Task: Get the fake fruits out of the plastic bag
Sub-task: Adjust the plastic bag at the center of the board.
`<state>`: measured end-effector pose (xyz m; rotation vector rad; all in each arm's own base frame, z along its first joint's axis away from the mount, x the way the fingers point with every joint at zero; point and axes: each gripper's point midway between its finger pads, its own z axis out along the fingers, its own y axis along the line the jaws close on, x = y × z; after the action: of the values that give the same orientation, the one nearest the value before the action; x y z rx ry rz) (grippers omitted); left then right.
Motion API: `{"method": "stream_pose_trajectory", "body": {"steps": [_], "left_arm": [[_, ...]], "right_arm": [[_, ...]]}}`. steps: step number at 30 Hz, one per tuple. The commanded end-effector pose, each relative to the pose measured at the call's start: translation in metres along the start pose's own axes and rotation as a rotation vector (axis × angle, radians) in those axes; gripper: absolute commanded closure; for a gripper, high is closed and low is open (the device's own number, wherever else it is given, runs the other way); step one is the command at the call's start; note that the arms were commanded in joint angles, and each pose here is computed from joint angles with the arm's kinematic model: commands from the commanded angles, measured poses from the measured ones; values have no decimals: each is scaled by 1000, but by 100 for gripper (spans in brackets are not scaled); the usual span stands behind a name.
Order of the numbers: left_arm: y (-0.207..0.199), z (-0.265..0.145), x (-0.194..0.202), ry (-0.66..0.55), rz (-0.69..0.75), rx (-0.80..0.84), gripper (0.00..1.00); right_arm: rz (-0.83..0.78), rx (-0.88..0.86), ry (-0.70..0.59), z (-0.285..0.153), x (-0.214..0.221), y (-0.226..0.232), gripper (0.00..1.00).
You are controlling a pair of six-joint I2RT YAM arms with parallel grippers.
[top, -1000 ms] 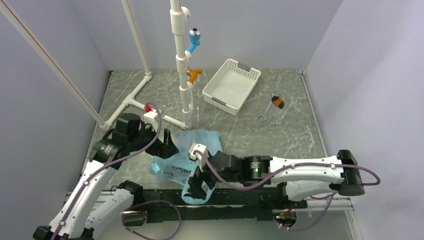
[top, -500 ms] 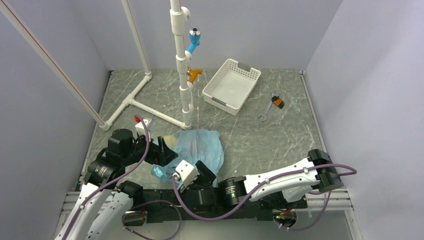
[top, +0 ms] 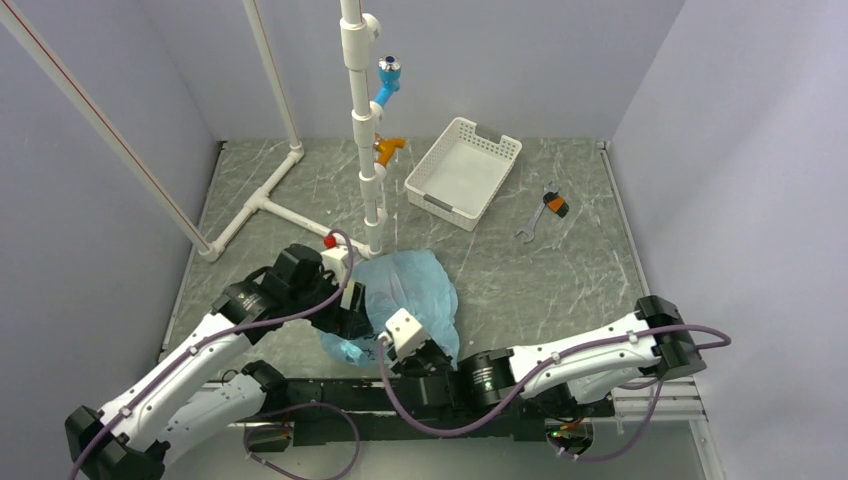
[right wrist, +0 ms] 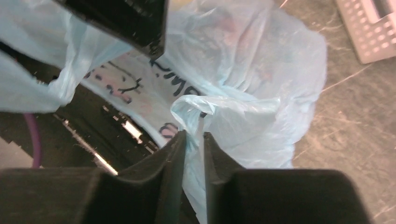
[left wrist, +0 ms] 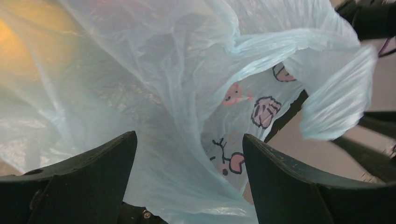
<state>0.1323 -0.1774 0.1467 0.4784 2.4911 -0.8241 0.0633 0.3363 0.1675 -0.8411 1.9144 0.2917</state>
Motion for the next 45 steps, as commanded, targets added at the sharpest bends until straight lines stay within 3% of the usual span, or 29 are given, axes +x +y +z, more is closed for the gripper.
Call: {"method": "stream_pose_trajectory", "body": {"steps": [1,4,8,13,15,16,19,25,31,35,45], "left_arm": [[-3,5,-7,-21,32,-33,19],[4,6,-16,-49,17,-101,38],[-7,8,-37,-123,30,-64,50],[-3,19,-35,-57,42,-92,40],[-4,27,-34,-26,56,-88,42],[-5,31,-33,-15,64,-89,47],[-4,32,-40,-16,83,-116,77],[-31,1,-91,-283,142,-46,100],[-50,-27,-106,-532,136,83,100],[-40,-39,-103,-643,102,74,100],[-21,-39,-92,-624,57,-7,100]], "right_arm": [[73,76,-104,-9,-28,-32,83],[83,94,-136,-12,-35,-45,96],[92,146,-179,-16,-47,-67,100],[101,170,-218,-23,-58,-87,100],[112,146,-234,-24,-60,-87,100],[112,137,-239,-25,-61,-87,100],[110,130,-245,-25,-61,-89,100],[98,140,-213,-23,-53,-92,100],[96,194,-211,-27,-50,-111,97],[149,203,-197,-21,-51,-133,98],[283,371,-165,7,-89,-222,100]]}}
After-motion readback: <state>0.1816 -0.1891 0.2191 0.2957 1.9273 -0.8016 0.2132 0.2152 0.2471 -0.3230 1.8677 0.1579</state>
